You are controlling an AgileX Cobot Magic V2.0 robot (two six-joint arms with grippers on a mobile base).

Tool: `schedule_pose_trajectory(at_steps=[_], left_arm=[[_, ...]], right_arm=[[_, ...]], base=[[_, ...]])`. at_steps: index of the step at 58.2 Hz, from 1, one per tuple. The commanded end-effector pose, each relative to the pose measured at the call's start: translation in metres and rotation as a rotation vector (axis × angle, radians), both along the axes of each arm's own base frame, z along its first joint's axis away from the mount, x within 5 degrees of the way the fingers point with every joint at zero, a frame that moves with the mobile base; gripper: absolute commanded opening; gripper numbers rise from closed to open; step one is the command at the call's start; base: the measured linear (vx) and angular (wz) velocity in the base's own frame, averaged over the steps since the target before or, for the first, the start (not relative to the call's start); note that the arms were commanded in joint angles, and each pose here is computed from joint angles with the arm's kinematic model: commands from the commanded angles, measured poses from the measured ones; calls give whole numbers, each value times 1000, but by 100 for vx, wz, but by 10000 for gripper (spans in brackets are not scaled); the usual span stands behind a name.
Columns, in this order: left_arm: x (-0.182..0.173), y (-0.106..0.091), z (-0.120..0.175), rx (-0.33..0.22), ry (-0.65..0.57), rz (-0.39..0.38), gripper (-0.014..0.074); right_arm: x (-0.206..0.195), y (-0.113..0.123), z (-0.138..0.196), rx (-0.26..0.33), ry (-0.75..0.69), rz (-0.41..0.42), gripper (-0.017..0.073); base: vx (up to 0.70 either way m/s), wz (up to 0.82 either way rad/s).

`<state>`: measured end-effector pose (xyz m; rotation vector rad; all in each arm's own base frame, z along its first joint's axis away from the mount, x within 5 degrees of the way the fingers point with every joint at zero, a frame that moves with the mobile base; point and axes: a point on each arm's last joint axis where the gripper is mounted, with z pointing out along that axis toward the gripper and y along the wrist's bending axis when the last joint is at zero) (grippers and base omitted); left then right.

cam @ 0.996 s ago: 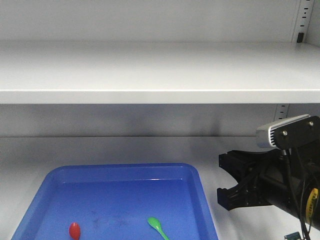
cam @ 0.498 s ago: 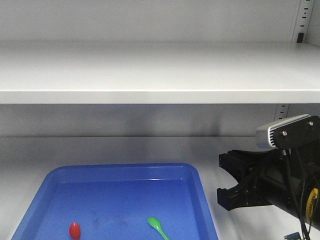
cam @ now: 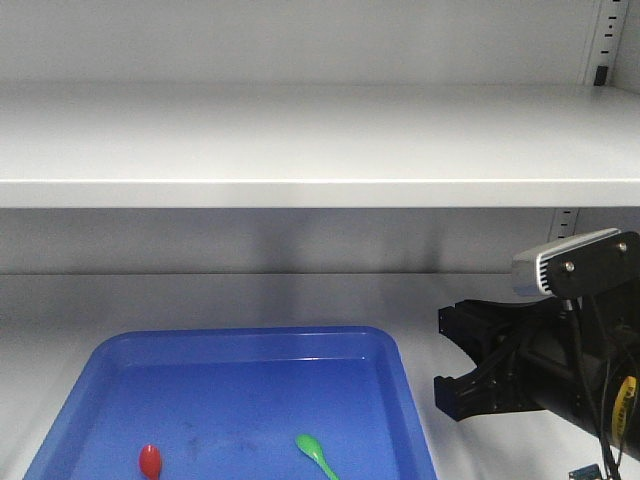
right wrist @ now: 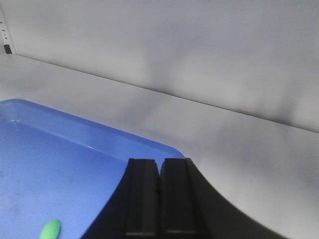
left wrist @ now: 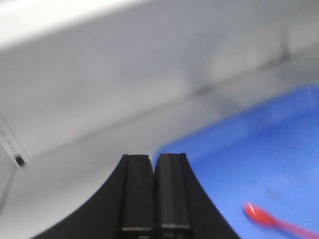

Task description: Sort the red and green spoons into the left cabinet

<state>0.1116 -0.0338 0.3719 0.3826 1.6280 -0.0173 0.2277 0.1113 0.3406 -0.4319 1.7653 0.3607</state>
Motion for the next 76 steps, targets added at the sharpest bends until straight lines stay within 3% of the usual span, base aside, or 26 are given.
schedule_pose_trajectory(at_steps=[1,6,12,23,32,57,68,76], left_arm=[[-4,-1,19,-83,-173,-52,0],[-11,-1,11,-164,-280,-102,0],[-26,2,-19,-222,-343,-130,0],[-51,14,-85,-283,-312,-56,0],[-58,18,-120,-341,-278,-30,0],[-56,17,-146,-366,-301,-45,0],[-56,22,-149,-275,-308,29,0],[-59,26,-153,-276,-282,68,0]], right_arm=[[-2,-5,16,-13,-72,-26,-5],[-2,-5,16,-13,-72,-26,-5],[-2,-5,16,-13,-72,-26,-5],[-2,-5,16,-13,-72,-26,-5],[-2,-5,16,-13,-72,-26,-5],[-2,-5,16,-13,-72,-26,-5],[-2,-5,16,-13,-72,-26,-5],[-2,-5,16,-14,-71,-27,-5]], base=[[0,0],[0,0],[0,0],[0,0],[0,0],[0,0],[0,0],[0,0]])
